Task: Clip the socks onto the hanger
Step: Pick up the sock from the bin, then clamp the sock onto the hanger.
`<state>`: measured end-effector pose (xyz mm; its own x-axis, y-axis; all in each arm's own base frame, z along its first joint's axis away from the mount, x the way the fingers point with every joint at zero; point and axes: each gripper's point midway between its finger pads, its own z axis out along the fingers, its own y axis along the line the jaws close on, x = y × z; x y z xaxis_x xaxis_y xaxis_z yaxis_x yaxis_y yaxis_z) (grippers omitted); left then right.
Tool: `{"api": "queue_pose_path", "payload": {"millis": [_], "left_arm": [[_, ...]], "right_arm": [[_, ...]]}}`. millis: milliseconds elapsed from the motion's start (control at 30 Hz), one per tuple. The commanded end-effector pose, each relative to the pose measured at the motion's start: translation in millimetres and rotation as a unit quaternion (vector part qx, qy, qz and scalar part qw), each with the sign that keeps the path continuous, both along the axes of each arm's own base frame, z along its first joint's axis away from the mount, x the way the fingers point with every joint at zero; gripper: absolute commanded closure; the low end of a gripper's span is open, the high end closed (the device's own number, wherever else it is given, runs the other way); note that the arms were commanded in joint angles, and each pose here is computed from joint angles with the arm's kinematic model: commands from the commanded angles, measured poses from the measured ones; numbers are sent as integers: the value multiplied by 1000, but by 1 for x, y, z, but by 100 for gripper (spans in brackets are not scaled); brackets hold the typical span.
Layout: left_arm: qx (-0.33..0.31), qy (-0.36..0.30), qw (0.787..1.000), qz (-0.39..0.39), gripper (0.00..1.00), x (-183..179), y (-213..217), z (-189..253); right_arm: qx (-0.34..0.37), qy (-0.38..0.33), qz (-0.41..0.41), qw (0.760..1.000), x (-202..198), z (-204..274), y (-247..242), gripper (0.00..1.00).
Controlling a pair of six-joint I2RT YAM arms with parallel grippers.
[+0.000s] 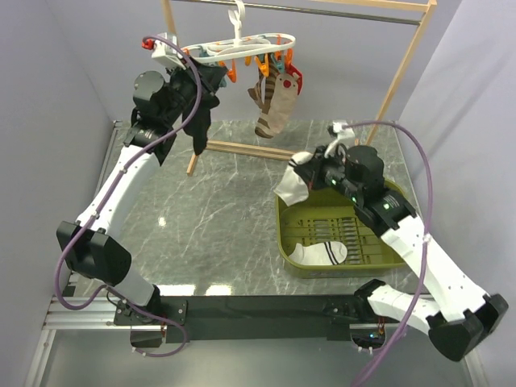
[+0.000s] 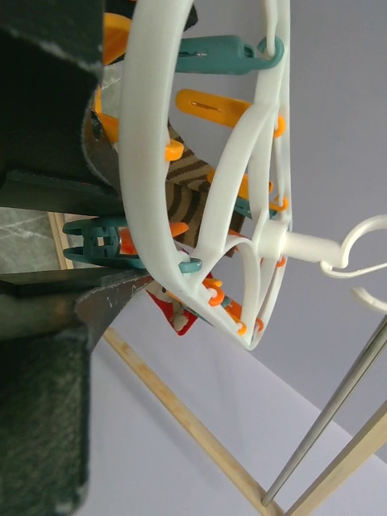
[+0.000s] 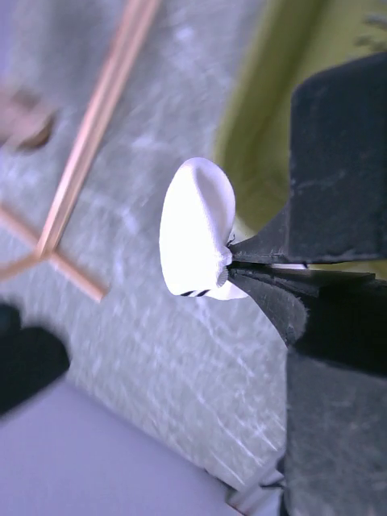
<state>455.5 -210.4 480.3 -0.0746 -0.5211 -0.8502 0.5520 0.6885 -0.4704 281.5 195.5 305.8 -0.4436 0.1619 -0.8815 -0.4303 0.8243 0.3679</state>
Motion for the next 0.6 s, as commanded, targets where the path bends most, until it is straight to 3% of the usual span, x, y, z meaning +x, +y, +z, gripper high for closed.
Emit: {"api": "queue_pose_path", "payload": {"millis": [0, 267, 433, 500, 567], "left_arm": [[-11, -39, 999, -2, 77, -23, -3, 37], [-25, -40, 999, -14, 77, -33, -10, 46], [-33, -42, 999, -10, 77, -39, -9, 52], [-34, -46, 998, -14, 77, -43, -9, 54], [-34, -46, 998, -17, 77, -44, -10, 54]], "right_arm": [[21, -122, 94, 988, 9, 67, 39, 100], [55, -202, 168, 963, 33, 127, 110, 100], [133, -172, 117, 969, 57, 146, 121, 100], [169, -164, 151, 960, 52, 156, 137, 100], [153, -159, 178, 959, 55, 155, 154, 100]]}}
